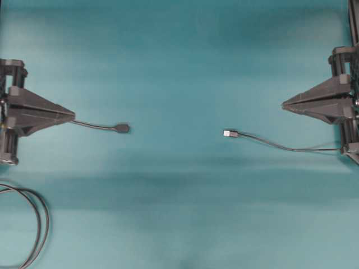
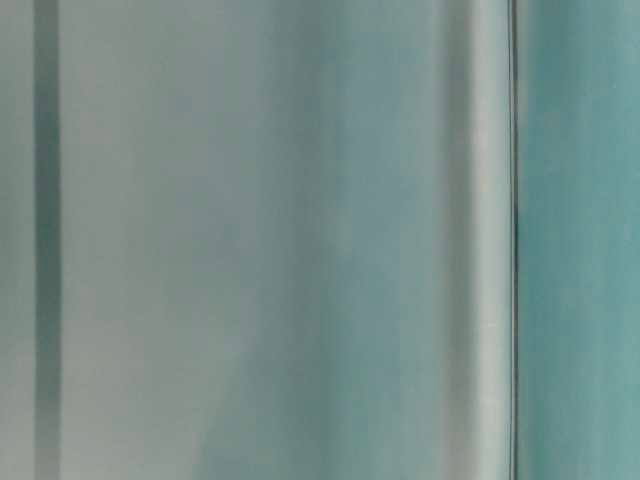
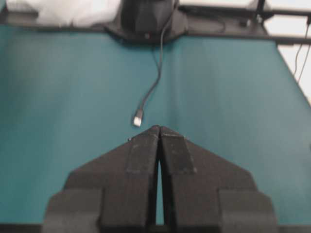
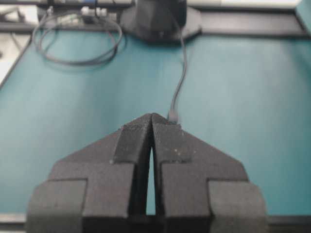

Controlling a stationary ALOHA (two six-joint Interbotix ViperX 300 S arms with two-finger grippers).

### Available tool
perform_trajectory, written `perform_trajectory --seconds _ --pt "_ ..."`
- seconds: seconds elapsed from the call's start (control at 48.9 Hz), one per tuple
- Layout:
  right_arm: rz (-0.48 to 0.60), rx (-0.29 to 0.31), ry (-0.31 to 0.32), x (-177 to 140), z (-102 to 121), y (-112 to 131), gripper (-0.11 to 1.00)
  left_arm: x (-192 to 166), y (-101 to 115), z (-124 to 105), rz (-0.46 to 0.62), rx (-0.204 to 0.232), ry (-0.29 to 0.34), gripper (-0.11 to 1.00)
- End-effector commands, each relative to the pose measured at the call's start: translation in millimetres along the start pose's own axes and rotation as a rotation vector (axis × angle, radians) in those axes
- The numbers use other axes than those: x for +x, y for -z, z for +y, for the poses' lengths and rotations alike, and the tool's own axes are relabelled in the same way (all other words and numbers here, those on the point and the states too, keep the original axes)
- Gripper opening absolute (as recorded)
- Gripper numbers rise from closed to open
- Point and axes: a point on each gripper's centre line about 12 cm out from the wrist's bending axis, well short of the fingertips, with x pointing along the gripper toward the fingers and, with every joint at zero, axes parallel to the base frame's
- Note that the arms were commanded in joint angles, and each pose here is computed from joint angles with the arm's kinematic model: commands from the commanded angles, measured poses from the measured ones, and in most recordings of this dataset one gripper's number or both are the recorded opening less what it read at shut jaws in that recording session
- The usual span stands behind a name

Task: Insert the USB using both arms.

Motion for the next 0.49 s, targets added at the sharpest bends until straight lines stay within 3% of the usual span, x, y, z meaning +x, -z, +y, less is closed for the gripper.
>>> perform_trajectory --seconds 0.0,0.123,0.287,0.471 --pt "0.029 0.009 -0.001 1 0 -9 -0.01 5 -7 -1 0.003 -0.019 0.003 0.04" --pt "0.116 0.017 0.006 1 0 -4 -0.01 10 -1 -1 0.045 -0.031 0.001 0.05" --pt "0.216 0.026 0.011 1 -1 7 -0.01 17 11 0 0.113 -0.038 -0.004 0.14" --pt "0.366 0.084 0.026 14 -1 31 -0.01 28 25 4 0.183 -0.043 -0.022 0.44"
